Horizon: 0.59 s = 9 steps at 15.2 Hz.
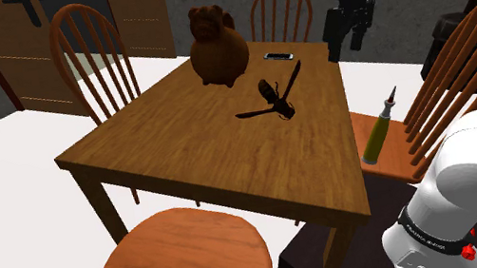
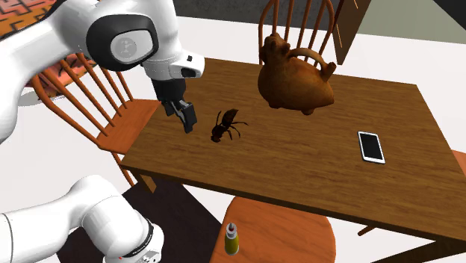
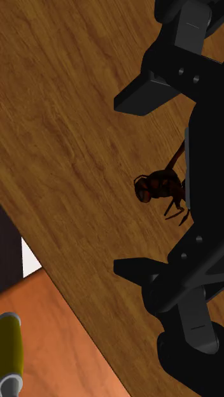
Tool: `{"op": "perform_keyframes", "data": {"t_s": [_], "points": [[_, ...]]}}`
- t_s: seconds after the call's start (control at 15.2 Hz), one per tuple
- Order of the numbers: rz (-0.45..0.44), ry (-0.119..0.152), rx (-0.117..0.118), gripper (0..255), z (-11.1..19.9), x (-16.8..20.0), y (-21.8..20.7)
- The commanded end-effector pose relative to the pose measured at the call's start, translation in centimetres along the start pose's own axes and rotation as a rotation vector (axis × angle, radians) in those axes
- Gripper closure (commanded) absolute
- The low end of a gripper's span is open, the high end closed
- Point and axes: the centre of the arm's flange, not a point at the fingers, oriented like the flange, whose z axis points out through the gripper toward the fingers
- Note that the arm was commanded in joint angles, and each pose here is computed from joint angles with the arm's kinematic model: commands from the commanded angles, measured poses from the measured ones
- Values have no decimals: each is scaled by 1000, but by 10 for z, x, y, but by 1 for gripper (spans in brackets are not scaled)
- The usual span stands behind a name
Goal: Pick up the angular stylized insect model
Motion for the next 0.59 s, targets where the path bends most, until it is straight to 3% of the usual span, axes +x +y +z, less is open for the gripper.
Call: {"op": "perform_keyframes", "data": {"t_s": [0.0, 0.53], "points": [[0, 0, 0, 0, 0, 0, 0], [108, 25, -49, 0, 80, 63, -25]]}}
